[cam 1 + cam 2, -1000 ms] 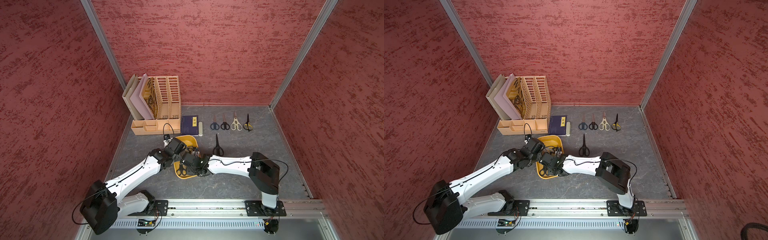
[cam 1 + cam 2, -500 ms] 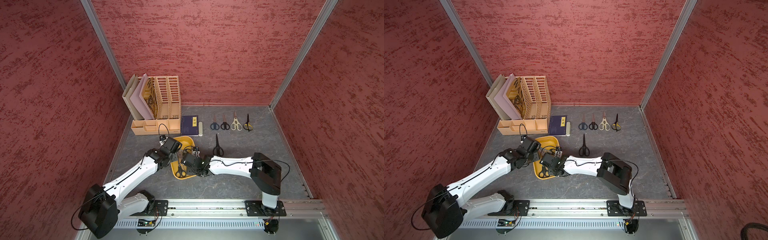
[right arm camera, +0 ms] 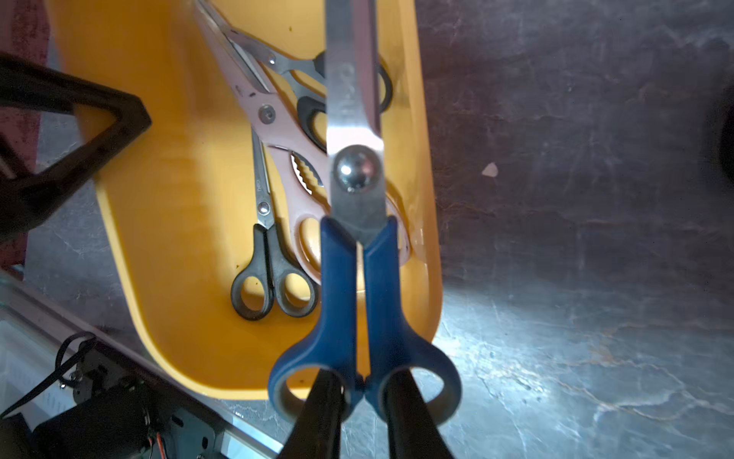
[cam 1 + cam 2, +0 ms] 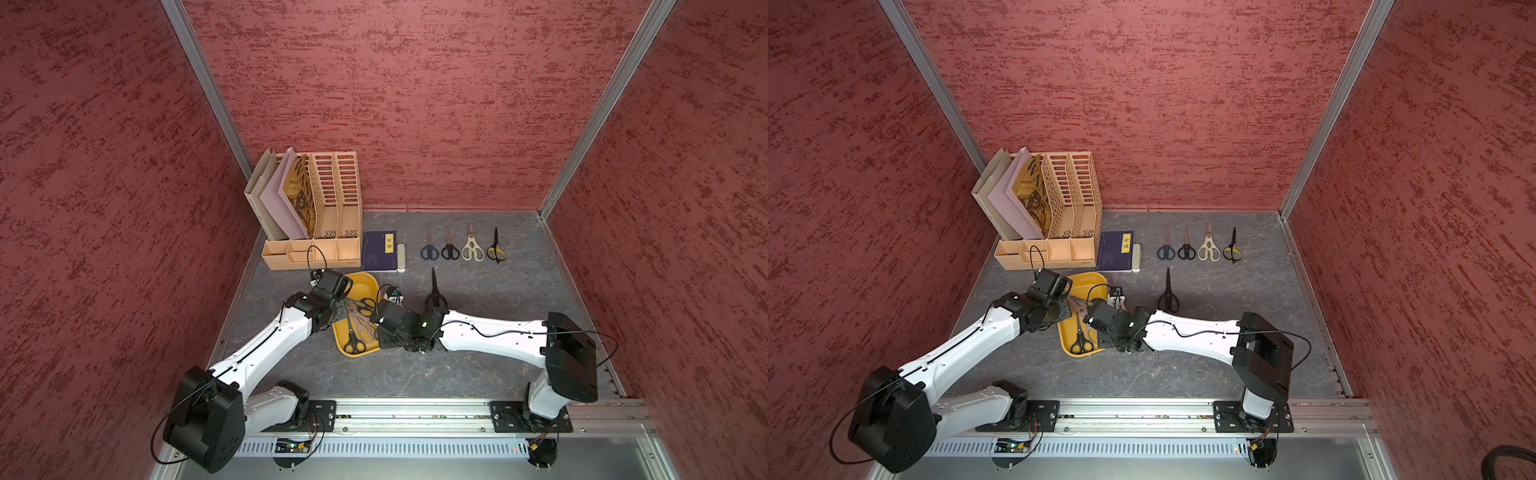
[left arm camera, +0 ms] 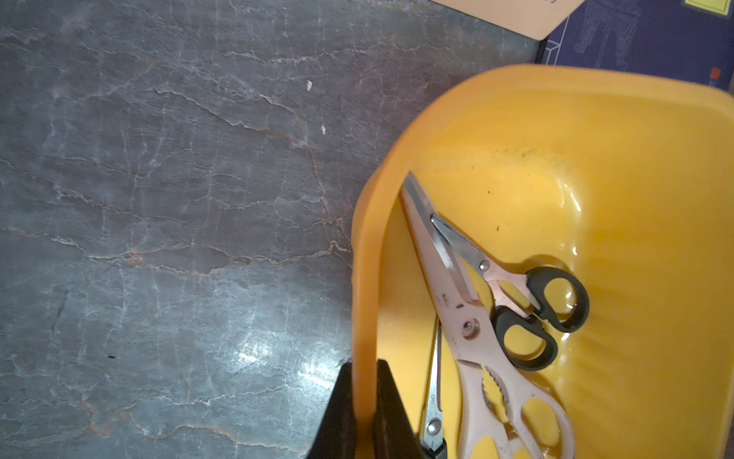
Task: Take the scissors out of the storage box
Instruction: Pick up the scissors from the storage box, then place the scissors at the center of the board.
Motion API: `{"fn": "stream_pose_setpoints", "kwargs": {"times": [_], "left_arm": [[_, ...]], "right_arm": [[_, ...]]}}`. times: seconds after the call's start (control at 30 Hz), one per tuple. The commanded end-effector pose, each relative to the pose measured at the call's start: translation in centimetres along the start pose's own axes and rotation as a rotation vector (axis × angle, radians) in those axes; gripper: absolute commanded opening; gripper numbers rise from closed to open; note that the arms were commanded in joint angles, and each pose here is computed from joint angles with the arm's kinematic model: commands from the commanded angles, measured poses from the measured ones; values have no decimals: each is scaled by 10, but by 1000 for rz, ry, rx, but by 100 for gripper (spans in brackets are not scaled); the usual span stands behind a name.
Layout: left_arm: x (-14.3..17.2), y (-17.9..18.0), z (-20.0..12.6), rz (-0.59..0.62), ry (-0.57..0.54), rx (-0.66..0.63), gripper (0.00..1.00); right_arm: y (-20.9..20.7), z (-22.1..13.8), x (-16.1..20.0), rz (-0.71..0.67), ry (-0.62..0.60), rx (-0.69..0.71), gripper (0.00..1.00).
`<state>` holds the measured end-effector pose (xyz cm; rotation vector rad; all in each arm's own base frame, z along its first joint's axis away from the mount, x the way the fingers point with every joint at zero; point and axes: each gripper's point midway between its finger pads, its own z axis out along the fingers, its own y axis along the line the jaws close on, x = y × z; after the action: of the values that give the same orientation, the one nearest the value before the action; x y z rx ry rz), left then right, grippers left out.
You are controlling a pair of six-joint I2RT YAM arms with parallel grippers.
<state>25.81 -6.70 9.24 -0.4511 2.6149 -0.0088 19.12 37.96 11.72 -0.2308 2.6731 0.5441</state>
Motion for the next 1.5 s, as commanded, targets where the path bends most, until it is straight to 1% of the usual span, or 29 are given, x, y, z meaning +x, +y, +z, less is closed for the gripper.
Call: {"fn": "stream_pose_setpoints", "kwargs": {"times": [0.0, 0.13, 0.3, 0.43, 0.6, 0.73, 0.93, 1.1, 1.33, 1.47], "left_arm": [[-11, -12, -9, 53, -21, 57, 0], [-11, -16, -12, 89, -23, 89, 0], [-9, -29, -13, 98, -20, 153, 0], [-9, -37, -11, 91, -16, 174, 0], [-6, -52, -12, 105, -14, 196, 0], [-2, -62, -15, 120, -17, 186, 0], [-4, -69, -22, 132, -38, 180, 0], [-4, -69, -26, 144, -48, 170, 0], [2, -65, -24, 135, -45, 152, 0], [5, -64, -23, 132, -45, 151, 0]], "right_arm": [[-14, -26, -14, -102, -26, 20, 10], [-42, -39, -22, -168, 3, 51, 10], [-92, -37, -26, -200, 132, 90, 10], [-139, -35, -33, -156, 229, 153, 9], [-187, -28, -50, -95, 266, 188, 8], [-226, -15, -55, -59, 319, 238, 8], [-257, 8, -55, -41, 375, 279, 7], [-268, 21, -57, -47, 395, 291, 7], [-287, 23, -62, 23, 386, 332, 7], [-290, 25, -58, 39, 396, 337, 10]]}}
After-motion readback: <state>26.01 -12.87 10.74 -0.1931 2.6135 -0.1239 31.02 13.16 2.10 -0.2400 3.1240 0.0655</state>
